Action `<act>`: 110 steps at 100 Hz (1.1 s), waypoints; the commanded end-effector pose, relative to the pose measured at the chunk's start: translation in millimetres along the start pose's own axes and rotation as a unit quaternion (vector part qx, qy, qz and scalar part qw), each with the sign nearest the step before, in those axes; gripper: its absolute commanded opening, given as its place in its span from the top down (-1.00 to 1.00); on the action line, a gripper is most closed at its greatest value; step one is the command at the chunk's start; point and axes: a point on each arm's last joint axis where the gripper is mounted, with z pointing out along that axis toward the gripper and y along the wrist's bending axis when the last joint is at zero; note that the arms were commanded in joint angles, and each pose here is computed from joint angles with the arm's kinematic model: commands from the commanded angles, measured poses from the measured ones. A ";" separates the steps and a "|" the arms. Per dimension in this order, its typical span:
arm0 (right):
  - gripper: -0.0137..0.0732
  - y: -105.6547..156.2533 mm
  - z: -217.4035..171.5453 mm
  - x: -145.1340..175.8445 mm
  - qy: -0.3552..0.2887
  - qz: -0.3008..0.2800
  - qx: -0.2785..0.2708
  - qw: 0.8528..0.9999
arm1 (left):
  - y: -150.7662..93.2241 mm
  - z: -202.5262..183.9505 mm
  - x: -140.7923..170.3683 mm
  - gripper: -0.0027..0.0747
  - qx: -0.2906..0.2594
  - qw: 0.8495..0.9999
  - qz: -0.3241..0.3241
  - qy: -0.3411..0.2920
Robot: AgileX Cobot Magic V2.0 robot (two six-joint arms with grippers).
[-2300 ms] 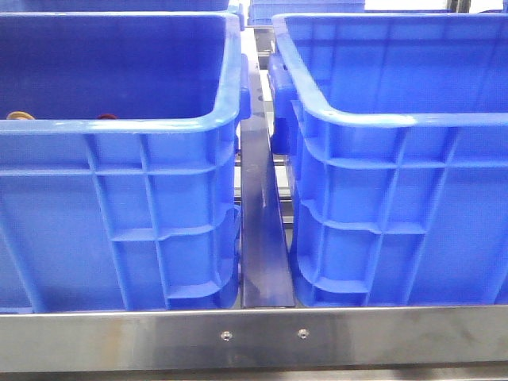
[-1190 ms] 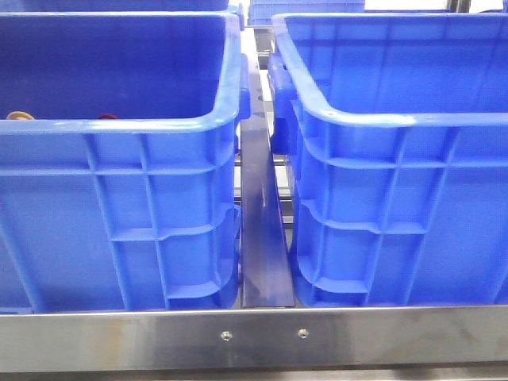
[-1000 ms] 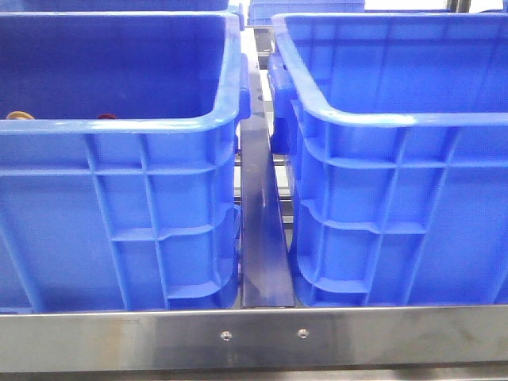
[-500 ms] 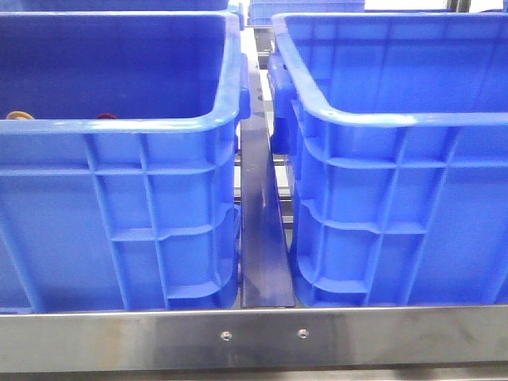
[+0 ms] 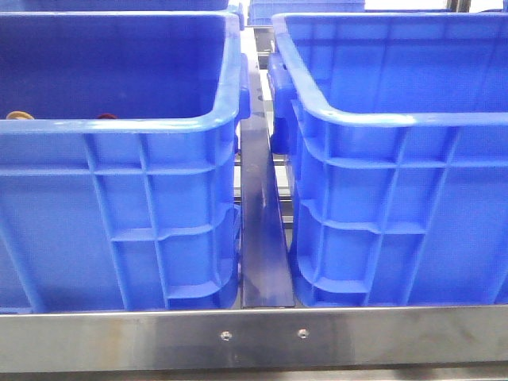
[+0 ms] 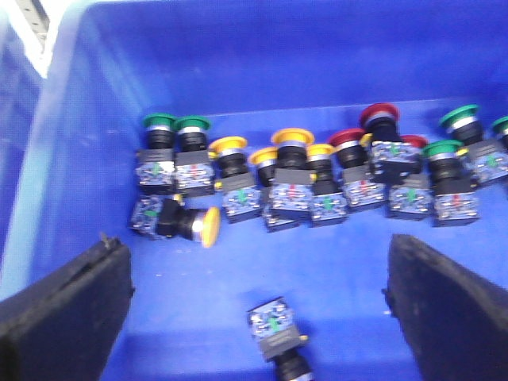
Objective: Pick red and yellow buttons and place in box
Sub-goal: 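Grasp a red-capped push-button with the left gripper and lift it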
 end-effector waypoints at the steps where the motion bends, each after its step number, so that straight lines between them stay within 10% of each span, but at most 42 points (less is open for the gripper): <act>1: 0.84 0.8 -2.6 -16.0 -0.065 -0.005 -0.004 0.998 | -2.4 -6.2 -15.3 -0.61 0.009 0.999 -0.007 -0.050; 55: 0.84 0.8 -2.6 -16.0 -0.065 -0.005 -0.004 0.998 | -69.6 85.4 -27.5 -0.61 0.118 0.992 0.035 0.006; 110: 0.84 0.8 -2.6 -16.0 -0.065 -0.005 -0.004 0.998 | -106.8 203.4 -53.1 -0.61 0.115 0.987 0.051 0.094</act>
